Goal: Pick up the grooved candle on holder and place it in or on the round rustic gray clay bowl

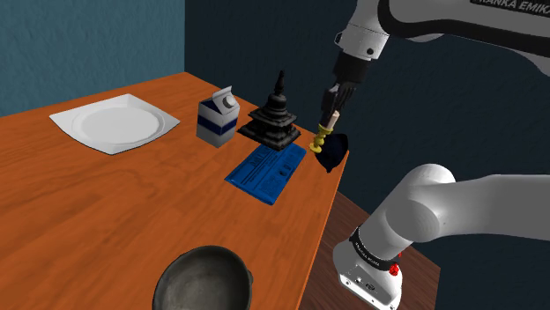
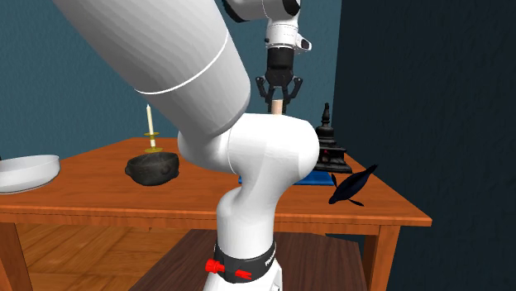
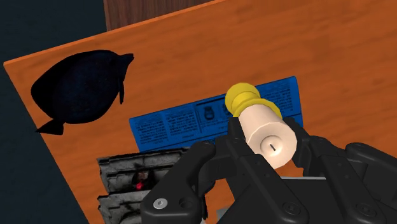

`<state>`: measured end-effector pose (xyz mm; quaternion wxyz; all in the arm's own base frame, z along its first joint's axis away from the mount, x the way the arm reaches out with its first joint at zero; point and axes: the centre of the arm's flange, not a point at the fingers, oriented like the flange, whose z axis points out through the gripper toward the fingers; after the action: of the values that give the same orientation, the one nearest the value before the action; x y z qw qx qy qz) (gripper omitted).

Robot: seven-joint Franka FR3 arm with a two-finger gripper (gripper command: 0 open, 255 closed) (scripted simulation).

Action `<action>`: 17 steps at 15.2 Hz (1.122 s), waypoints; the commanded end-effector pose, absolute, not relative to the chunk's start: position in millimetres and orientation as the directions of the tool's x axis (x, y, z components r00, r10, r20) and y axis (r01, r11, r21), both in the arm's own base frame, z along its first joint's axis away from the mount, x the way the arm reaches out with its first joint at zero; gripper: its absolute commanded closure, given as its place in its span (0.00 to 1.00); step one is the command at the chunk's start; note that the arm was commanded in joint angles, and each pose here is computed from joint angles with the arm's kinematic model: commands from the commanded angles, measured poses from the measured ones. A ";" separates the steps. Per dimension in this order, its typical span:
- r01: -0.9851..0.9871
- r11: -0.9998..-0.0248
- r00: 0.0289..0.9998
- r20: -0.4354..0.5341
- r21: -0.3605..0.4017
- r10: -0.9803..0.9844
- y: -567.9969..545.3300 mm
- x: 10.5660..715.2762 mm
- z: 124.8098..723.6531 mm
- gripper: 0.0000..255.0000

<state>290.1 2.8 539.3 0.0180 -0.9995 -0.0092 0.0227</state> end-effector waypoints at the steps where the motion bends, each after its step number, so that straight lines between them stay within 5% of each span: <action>1: 0.017 -0.999 0.999 -0.046 -0.037 0.018 28.7 285.3 545.2 1.00; 17: 0.017 -0.999 0.999 -0.046 -0.037 0.018 235.8 248.6 564.2 1.00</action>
<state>250.7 220.7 564.0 0.0181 -0.9995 -0.0092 0.0226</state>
